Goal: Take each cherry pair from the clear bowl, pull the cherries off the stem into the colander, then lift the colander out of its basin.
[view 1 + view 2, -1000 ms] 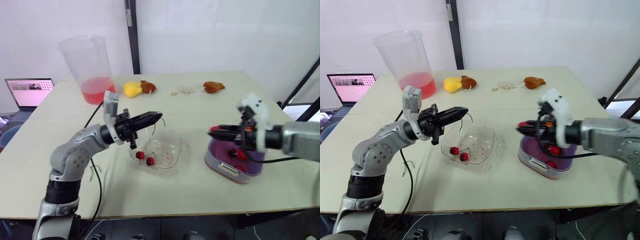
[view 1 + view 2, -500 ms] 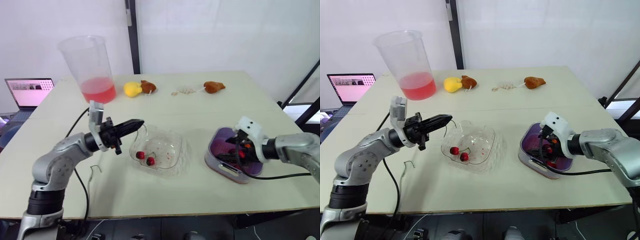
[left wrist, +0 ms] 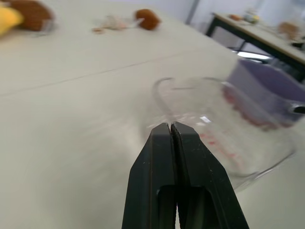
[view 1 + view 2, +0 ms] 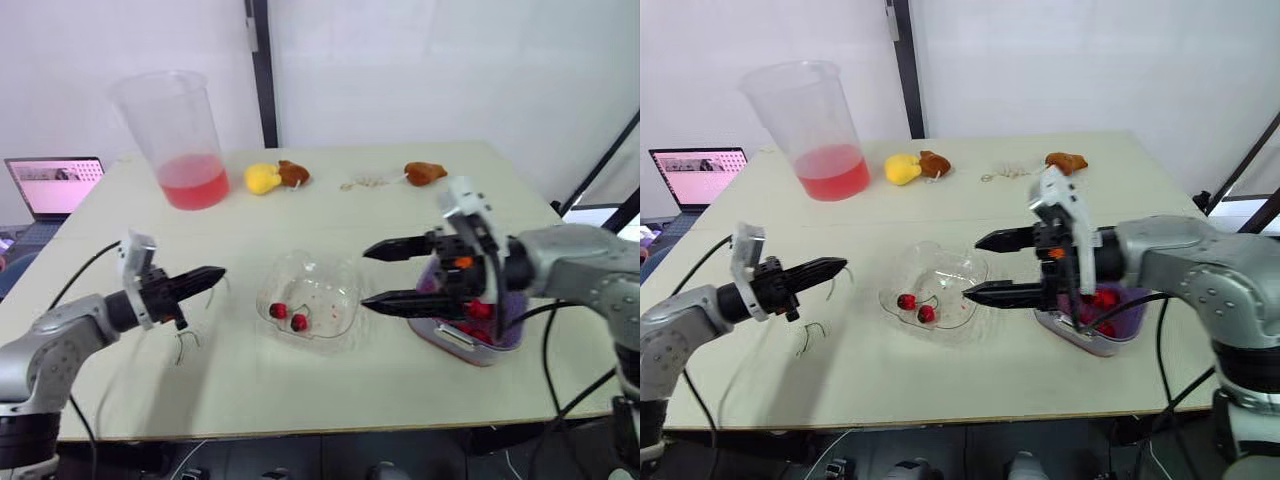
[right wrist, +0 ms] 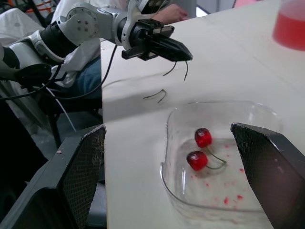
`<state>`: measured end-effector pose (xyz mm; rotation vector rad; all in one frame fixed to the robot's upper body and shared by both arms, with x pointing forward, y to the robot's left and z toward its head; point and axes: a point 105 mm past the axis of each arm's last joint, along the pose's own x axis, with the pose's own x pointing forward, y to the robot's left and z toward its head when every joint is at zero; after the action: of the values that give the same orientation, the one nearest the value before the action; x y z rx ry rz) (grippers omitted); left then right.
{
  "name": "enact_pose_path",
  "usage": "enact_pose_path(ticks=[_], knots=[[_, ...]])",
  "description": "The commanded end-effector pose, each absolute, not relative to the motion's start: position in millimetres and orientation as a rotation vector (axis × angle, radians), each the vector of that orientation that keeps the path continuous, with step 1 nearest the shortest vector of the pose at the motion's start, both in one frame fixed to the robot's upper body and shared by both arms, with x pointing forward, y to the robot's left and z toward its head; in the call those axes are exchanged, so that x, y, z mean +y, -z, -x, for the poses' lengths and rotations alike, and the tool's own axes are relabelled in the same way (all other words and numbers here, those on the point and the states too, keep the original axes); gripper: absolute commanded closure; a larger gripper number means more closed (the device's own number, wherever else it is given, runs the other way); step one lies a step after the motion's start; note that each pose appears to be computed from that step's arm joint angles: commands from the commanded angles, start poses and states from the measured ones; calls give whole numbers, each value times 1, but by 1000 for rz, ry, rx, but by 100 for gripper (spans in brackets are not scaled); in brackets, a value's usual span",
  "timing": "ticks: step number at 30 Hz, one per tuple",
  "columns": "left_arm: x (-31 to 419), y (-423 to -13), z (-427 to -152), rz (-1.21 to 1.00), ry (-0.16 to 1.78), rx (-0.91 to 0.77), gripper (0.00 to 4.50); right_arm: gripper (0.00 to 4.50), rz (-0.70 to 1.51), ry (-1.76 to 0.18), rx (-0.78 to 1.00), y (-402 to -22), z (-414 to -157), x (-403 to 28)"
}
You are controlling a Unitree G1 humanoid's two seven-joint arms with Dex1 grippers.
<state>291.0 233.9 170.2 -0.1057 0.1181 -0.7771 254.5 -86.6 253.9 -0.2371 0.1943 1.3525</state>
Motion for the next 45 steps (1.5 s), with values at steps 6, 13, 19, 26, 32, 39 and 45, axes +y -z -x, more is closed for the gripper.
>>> enact_pose_path(ticks=[6, 13, 19, 26, 32, 39, 45], knots=[[272, -131, -265, 40, 643, 236, 450, 3, 354, -1315, 166, -244, -267, -68], [304, -105, -267, 78, 520, 287, 359, 0, 343, -1325, 152, -246, -263, -66], [332, -121, -275, 49, 473, 250, 56, 0, 348, -1307, 159, -244, -262, -68], [340, -192, -289, -48, 530, 10, 4, 0, 354, -1246, 162, -241, -268, -72], [264, -216, -284, -294, 922, 35, 4, 0, 393, -1165, 109, -246, -277, -66], [231, -232, -262, -478, 1214, 110, 4, 0, 393, -1128, 309, -240, -279, -68], [202, -242, -259, -427, 1287, 1, 4, 0, 404, -1055, 466, -244, -300, -50]])
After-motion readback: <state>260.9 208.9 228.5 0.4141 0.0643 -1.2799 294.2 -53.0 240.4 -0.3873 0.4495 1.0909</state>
